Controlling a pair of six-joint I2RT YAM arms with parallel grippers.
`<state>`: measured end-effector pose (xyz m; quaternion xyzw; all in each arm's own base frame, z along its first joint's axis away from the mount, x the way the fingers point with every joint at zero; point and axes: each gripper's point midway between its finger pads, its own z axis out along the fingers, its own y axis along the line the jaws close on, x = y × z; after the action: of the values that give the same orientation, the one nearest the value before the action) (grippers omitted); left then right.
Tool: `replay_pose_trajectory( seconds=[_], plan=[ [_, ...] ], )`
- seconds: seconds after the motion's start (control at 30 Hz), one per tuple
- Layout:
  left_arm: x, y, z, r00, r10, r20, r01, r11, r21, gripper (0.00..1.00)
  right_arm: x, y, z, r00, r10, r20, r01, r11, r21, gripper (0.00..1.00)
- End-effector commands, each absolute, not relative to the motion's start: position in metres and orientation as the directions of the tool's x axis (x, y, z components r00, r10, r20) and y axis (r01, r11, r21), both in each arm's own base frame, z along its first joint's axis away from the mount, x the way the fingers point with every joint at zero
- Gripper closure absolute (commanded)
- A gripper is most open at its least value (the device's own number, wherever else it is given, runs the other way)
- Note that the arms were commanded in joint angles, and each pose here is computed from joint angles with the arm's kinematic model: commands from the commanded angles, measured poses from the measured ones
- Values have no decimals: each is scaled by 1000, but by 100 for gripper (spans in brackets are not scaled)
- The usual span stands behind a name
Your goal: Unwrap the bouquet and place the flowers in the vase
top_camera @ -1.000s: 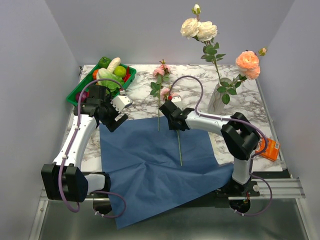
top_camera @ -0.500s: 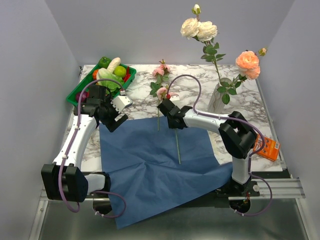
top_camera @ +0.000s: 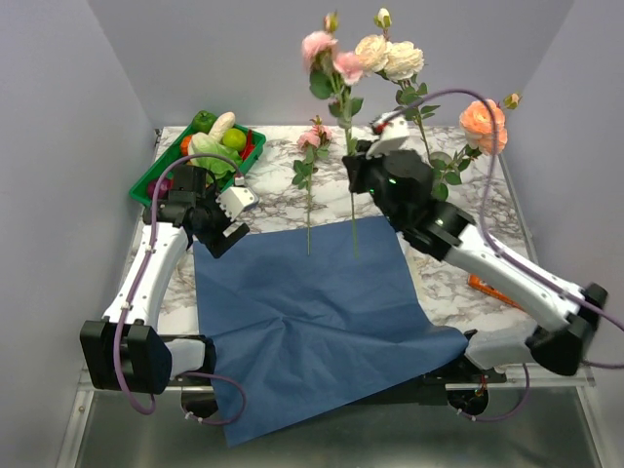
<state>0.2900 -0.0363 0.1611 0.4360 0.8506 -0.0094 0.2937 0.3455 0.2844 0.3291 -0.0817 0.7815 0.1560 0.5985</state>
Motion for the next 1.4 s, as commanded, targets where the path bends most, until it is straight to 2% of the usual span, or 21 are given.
replay_pose_trajectory(
  seconds=[0.0,0.07,0.1,0.13,0.2,0.23,0.33,0.43,0.77,1.37],
  plan=[
    [292,-40,180,-412,733,-542,749,611,257,1,316,247,460,286,155,-946,-366,930,42,99],
    [293,-40,181,-414,733,-540,748,612,257,1,312,223,479,414,86,-906,-271,962,-32,99],
    [294,-39,184,-410,733,-543,745,612,265,1,309,210,503,498,111,-860,-221,975,-3,99],
    [294,-39,185,-411,732,-544,745,613,262,1,312,195,510,540,18,-842,-120,991,-56,99],
    [295,-40,187,-408,732,-545,746,612,264,1,306,173,532,627,1,-779,-32,999,-25,99],
    [296,-40,188,-406,732,-546,745,612,266,1,309,161,536,643,-56,-764,37,998,-43,99],
    [296,-40,188,-406,732,-547,746,612,264,1,310,123,552,678,-44,-733,119,992,50,99],
    [296,-40,186,-405,733,-546,746,610,265,1,318,97,557,703,-41,-710,140,987,82,99],
    [298,-40,179,-399,743,-537,758,597,263,1,366,68,535,665,-173,-726,286,958,33,99],
    [309,-38,175,-425,744,-516,754,606,253,1,433,51,455,533,-221,-817,365,931,-14,99]
  ],
)
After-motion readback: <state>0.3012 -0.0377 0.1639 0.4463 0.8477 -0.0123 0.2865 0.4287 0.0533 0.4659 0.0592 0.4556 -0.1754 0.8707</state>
